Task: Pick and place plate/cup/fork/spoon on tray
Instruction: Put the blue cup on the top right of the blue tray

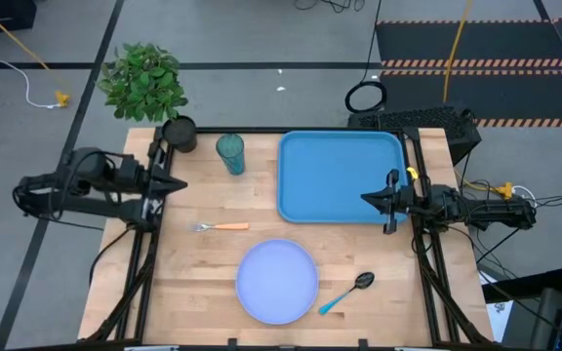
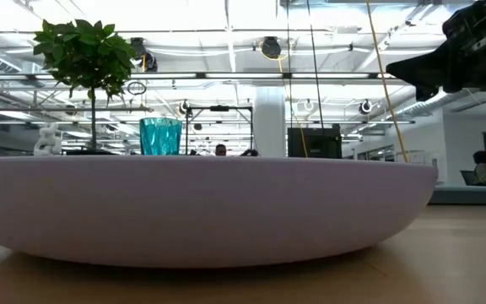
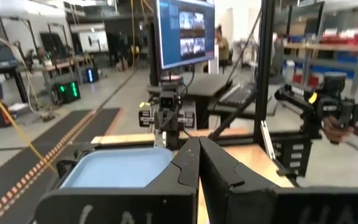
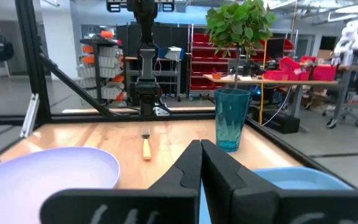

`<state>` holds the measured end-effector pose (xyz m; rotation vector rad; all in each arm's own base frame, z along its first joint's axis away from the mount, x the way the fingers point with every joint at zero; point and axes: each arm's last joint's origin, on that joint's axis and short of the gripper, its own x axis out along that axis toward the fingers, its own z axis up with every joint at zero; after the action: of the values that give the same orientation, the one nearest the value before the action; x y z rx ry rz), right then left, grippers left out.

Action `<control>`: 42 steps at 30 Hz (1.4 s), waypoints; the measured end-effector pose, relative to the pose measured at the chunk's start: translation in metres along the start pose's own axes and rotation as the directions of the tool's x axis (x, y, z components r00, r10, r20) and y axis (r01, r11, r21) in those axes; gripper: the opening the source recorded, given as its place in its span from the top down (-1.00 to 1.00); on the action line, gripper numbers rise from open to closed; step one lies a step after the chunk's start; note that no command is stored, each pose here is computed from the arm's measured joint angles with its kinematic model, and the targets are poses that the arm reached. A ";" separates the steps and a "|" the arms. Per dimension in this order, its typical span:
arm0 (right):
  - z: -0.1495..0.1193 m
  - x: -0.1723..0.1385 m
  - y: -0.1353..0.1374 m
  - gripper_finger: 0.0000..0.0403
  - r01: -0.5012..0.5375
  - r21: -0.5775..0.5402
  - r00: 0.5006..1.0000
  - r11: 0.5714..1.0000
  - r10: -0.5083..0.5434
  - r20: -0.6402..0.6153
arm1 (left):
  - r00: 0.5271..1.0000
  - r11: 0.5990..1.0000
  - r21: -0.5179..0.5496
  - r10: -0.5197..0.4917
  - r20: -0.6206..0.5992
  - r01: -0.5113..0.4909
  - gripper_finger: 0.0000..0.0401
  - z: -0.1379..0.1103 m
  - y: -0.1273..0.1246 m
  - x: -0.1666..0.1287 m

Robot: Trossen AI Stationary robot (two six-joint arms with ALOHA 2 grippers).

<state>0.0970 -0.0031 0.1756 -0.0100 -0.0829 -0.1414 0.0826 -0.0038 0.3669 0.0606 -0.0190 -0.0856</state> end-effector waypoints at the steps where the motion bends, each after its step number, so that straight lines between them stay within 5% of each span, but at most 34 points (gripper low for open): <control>1: 0.000 0.000 0.000 1.00 0.000 0.009 1.000 1.000 0.000 0.000 | 1.000 1.000 0.011 -0.001 -0.023 0.002 0.97 0.006 0.000 0.001; 11: 0.000 0.000 0.000 1.00 -0.002 0.158 1.000 0.987 0.002 0.005 | 0.943 0.999 0.050 0.020 -0.331 -0.004 0.97 0.048 0.005 0.014; 19: 0.006 0.000 0.002 1.00 -0.069 0.286 0.997 0.956 0.053 0.065 | 0.873 0.998 0.061 0.043 -0.487 -0.015 0.97 0.038 0.007 0.032; 25: 0.010 0.001 0.006 1.00 -0.087 0.279 0.996 0.956 0.079 0.038 | 0.854 0.993 0.094 0.107 -0.509 -0.068 0.97 0.035 0.009 0.037; 29: 0.041 0.003 0.008 1.00 -0.050 0.240 0.998 0.970 0.038 0.054 | 0.847 0.987 0.119 0.153 -0.508 -0.107 0.97 0.035 0.010 0.036; 42: 0.135 0.050 0.017 1.00 0.149 0.049 0.958 0.988 -0.131 -0.254 | 0.835 0.986 0.124 0.162 -0.526 -0.113 0.97 0.033 0.011 0.044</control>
<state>0.1378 0.0091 0.3138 0.0815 0.1649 -0.2806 0.1261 0.0010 0.4011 0.1703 0.5367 0.0808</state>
